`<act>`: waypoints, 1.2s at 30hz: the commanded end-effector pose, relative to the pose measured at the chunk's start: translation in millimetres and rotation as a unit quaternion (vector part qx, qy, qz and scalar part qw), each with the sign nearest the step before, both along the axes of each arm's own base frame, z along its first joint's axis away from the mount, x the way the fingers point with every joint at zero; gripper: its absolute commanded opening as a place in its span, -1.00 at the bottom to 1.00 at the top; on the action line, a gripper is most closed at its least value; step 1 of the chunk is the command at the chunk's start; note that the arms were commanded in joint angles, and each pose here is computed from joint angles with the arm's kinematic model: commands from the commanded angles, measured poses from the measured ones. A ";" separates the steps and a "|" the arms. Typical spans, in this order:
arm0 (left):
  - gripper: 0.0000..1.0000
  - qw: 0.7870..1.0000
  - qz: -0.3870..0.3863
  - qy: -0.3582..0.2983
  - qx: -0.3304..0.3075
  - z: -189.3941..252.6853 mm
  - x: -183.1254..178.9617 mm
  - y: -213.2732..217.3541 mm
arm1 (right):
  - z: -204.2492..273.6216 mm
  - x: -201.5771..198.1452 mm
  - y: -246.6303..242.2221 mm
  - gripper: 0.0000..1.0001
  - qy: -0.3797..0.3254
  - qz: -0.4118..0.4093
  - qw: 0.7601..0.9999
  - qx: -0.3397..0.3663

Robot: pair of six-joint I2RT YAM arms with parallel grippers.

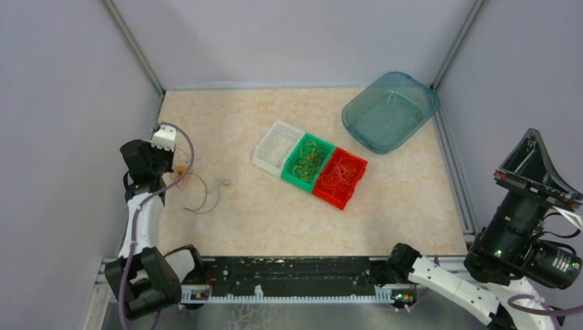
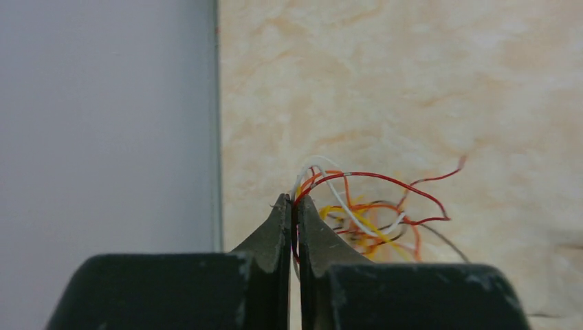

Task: Untangle the cables
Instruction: Untie the cable.

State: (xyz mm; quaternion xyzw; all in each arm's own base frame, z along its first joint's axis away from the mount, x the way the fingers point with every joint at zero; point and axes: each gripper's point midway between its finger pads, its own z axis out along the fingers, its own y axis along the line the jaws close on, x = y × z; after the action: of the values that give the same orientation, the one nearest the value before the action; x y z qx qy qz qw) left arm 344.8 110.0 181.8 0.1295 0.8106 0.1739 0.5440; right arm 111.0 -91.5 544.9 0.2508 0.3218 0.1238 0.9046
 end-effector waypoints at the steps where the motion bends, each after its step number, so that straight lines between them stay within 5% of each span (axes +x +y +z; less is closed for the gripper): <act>1: -0.90 0.978 -0.180 -0.005 -0.109 32.0 -13.6 -81.9 | -13.6 44.0 88.6 -1.00 0.061 0.113 0.986 -0.111; 4: -0.94 0.923 -0.330 -0.036 -0.193 93.1 -42.6 -147.0 | -28.6 63.0 159.0 -1.00 0.073 0.198 0.960 -0.186; 6: -0.95 0.891 -0.392 -0.053 -0.223 136.4 -61.5 -171.7 | -42.9 74.2 201.1 -0.79 0.086 0.248 0.939 -0.221; 8: -0.97 0.873 -0.415 -0.064 -0.247 172.6 -71.3 -182.8 | -55.6 80.1 240.7 -0.29 0.090 0.302 0.917 -0.246; 11: -0.98 0.852 -0.445 -0.068 -0.269 208.2 -87.1 -195.6 | -72.1 83.9 292.9 0.09 0.089 0.380 0.882 -0.266; 17: -0.97 0.805 -0.511 -0.065 -0.294 240.7 -125.9 -219.0 | -124.3 80.8 402.3 0.26 0.094 0.528 0.766 -0.355; 23: -0.95 0.793 -0.527 -0.070 -0.297 251.7 -142.9 -226.5 | -154.8 59.5 465.9 0.05 0.060 0.653 0.660 -0.366; 26: -0.95 0.793 -0.528 -0.069 -0.297 252.8 -145.8 -227.6 | -163.2 46.5 485.7 0.03 0.041 0.688 0.627 -0.362; 30: -0.95 0.794 -0.525 -0.070 -0.299 253.5 -147.3 -228.0 | -173.6 32.0 509.6 0.11 0.026 0.711 0.601 -0.363; 36: -0.94 0.793 -0.518 -0.073 -0.312 259.9 -149.6 -229.2 | -186.0 27.3 534.6 0.18 0.016 0.706 0.599 -0.377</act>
State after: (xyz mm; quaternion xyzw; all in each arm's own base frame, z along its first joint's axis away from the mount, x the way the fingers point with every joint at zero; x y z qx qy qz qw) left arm 201.9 -115.9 435.4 0.3392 0.5956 -0.3814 0.6203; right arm 147.3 433.7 313.1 -0.4139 0.5072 0.5657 0.5014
